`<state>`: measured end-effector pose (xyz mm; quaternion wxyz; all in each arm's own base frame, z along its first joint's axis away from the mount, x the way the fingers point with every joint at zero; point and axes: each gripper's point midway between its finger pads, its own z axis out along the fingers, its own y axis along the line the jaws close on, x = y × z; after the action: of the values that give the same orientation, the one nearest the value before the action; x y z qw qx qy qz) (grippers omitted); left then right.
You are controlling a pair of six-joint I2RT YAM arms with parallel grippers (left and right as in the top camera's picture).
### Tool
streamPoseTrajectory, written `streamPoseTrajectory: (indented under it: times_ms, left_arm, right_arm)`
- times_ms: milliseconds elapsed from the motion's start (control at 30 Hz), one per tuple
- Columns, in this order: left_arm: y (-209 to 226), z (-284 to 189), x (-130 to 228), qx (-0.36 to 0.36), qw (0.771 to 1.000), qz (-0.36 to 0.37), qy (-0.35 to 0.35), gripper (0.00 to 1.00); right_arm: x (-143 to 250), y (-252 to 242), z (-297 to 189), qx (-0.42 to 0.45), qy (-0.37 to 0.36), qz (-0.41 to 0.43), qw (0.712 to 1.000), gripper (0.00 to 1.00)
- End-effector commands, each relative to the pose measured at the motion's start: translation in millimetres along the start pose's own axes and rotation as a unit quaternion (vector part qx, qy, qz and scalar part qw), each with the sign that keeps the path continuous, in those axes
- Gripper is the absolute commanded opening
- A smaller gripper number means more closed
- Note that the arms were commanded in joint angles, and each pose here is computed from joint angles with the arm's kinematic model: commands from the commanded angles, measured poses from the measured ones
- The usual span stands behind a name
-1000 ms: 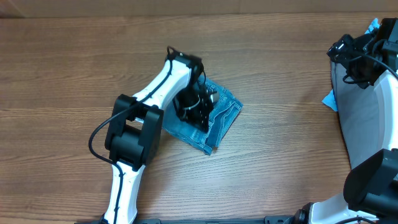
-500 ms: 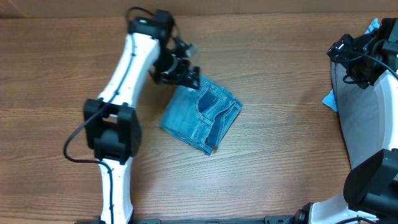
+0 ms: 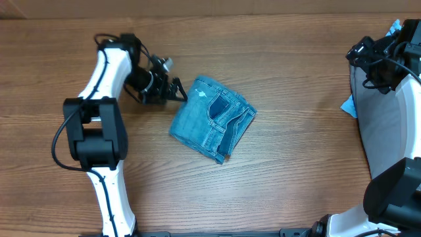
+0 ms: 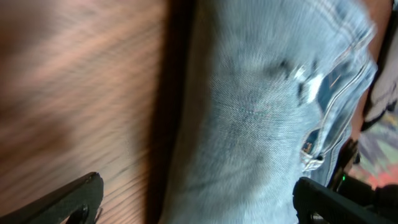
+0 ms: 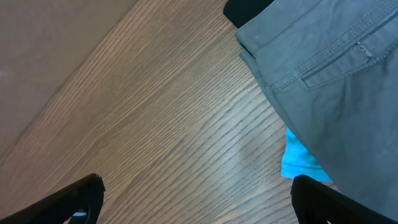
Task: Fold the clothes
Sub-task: 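Grasp the jeans bundle with the left gripper and drag it to the top-left corner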
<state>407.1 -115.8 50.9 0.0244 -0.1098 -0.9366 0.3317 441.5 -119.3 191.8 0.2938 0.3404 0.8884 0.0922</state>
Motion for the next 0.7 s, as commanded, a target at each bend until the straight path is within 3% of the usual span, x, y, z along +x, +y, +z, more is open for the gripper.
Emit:
streamPoseTrajectory:
  times_ms: [0, 267, 367, 533, 667]
  left_arm:
    - [-18, 25, 12, 0.038, 0.999, 0.025, 0.017, 1.0]
    - [-27, 63, 20, 0.039, 0.998, 0.049, 0.03, 1.0]
    - [-34, 71, 17, 0.038, 0.997, 0.061, 0.027, 0.59]
    - [-38, 78, 4, 0.028, 0.996, 0.08, 0.007, 0.3]
    - [-4, 74, -16, -0.059, 0.998, -0.003, -0.029, 0.1]
  right_arm:
    - [-7, 2, -3, -0.001, -0.01, 0.001, 1.0, 1.0]
    - [-7, 2, -3, -0.001, -0.01, 0.001, 1.0, 1.0]
    - [-7, 2, -3, -0.001, -0.01, 0.001, 1.0, 1.0]
    - [-7, 2, -3, -0.001, -0.01, 0.001, 1.0, 1.0]
    - [-7, 2, -3, -0.001, -0.01, 0.001, 1.0, 1.0]
